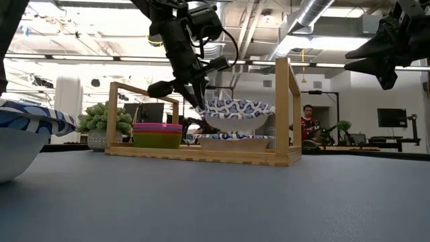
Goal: Place and stack bowls onto a shelf
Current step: Stack the large white bowl on the top of the large white bowl on the shelf
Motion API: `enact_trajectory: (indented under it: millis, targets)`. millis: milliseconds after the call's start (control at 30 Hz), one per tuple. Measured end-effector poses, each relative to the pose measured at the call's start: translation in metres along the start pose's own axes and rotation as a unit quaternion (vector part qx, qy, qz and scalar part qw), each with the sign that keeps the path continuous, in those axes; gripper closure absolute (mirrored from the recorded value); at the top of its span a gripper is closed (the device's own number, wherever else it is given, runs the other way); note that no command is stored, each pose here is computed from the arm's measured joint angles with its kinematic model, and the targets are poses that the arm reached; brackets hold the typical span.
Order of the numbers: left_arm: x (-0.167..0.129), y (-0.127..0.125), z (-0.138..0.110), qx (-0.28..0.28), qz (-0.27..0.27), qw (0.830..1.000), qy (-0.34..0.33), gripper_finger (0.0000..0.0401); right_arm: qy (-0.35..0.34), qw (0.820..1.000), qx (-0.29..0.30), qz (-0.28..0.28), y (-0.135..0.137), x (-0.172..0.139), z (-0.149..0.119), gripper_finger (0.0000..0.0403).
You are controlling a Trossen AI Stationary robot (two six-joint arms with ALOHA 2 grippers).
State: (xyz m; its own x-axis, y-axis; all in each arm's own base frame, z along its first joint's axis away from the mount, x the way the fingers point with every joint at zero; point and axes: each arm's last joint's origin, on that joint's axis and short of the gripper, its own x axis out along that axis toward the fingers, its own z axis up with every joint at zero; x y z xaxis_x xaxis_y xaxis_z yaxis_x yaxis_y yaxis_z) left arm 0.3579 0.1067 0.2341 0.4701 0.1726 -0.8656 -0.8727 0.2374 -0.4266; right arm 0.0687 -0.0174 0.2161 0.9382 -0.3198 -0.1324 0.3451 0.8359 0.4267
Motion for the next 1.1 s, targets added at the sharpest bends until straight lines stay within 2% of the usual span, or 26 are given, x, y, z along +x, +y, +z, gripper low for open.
enact_trajectory:
  millis: [267, 700, 1100]
  targets:
    - [-0.0001, -0.0017, -0.0010, 0.015, -0.020, 0.999, 0.026, 0.0401, 0.000, 1.000, 0.000, 0.000, 0.0000, 0.0000, 0.0000, 0.0232]
    - [-0.0001, -0.0032, 0.0007, 0.041, -0.023, 0.999, 0.006, 0.0398, 0.001, 1.000, -0.002, 0.000, 0.0000, -0.0001, -0.0001, 0.0232]
    - [-0.0002, -0.0053, 0.0026, 0.047, -0.029, 0.998, -0.011, 0.0299, 0.012, 1.000, -0.002, -0.006, -0.0011, -0.0001, -0.0023, 0.0232]
